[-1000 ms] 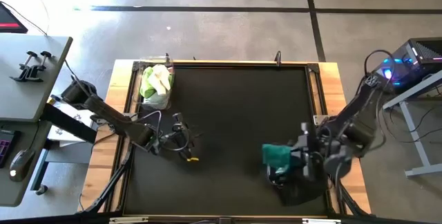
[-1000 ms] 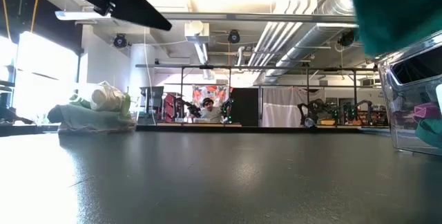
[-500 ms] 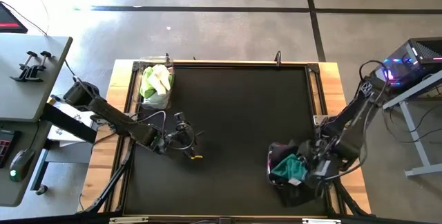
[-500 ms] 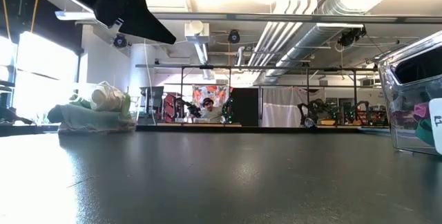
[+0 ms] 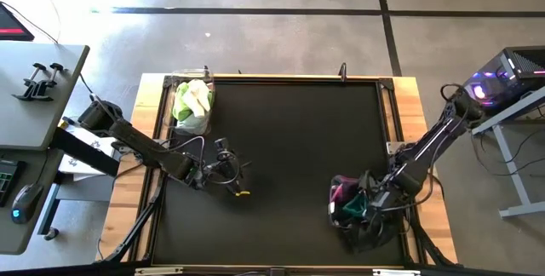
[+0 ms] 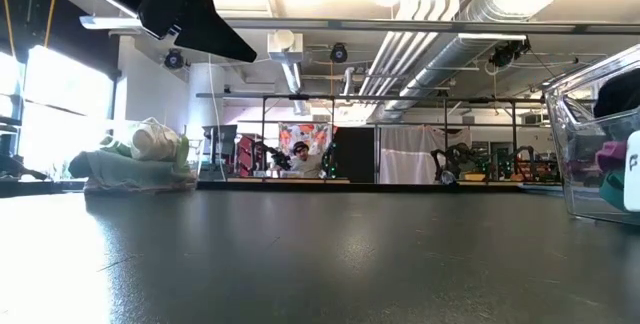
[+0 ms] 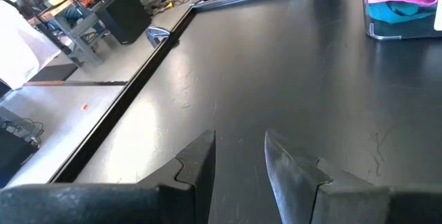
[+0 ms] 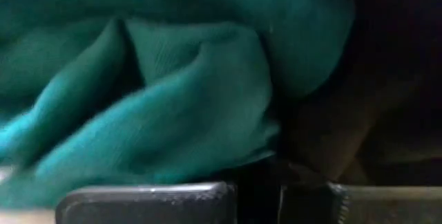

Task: Sort towels by color in basket
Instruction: Put the green towel into the bottom transparent bin

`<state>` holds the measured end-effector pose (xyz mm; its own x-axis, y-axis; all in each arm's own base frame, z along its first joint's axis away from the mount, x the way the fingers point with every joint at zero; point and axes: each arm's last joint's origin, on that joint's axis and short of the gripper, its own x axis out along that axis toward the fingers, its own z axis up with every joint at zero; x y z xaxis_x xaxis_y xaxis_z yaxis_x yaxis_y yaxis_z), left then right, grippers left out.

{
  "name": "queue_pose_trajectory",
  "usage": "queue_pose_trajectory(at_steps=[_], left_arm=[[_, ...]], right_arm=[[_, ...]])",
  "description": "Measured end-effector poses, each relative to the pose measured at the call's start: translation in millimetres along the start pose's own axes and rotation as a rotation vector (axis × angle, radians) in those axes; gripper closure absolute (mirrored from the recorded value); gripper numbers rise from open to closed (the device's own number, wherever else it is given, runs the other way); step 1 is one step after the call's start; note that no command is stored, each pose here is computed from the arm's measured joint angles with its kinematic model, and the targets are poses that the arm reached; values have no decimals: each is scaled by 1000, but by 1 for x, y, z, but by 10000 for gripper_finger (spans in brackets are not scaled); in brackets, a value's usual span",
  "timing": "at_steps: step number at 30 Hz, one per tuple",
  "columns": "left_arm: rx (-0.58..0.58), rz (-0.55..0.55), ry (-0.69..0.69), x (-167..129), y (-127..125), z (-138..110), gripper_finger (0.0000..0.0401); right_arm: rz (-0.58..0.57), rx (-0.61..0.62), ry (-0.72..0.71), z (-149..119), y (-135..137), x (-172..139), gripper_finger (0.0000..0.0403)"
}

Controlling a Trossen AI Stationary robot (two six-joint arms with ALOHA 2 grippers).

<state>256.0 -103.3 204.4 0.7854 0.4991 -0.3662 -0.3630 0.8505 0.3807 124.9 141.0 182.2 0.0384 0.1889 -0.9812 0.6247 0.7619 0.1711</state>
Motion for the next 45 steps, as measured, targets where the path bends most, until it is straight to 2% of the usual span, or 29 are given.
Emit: queue_pose_trajectory(at_steps=[10,17,23,31,35,38,42,45], left_arm=[[-26,-2,1,0,0,0,286],[-26,-6,1,0,0,0,286],[-38,-8,2,0,0,0,286],[-42,-26,6,0,-1,0,286],[-42,-26,6,0,-1,0,286],[-42,-26,7,0,-1,0,286],[-42,-26,6,0,-1,0,286],[-43,-23,8,1,0,0,286]], right_arm=[[34,-36,1,1,-6,15,385],[38,-34,20,0,3,4,329],[14,-28,-22,-1,15,-28,289],[53,-37,-135,-3,34,-90,286],[104,-59,-235,-2,40,-109,286],[152,-60,-247,-2,46,-110,286],[240,-189,-142,-3,68,-96,286],[270,-223,-133,-3,87,-81,286]])
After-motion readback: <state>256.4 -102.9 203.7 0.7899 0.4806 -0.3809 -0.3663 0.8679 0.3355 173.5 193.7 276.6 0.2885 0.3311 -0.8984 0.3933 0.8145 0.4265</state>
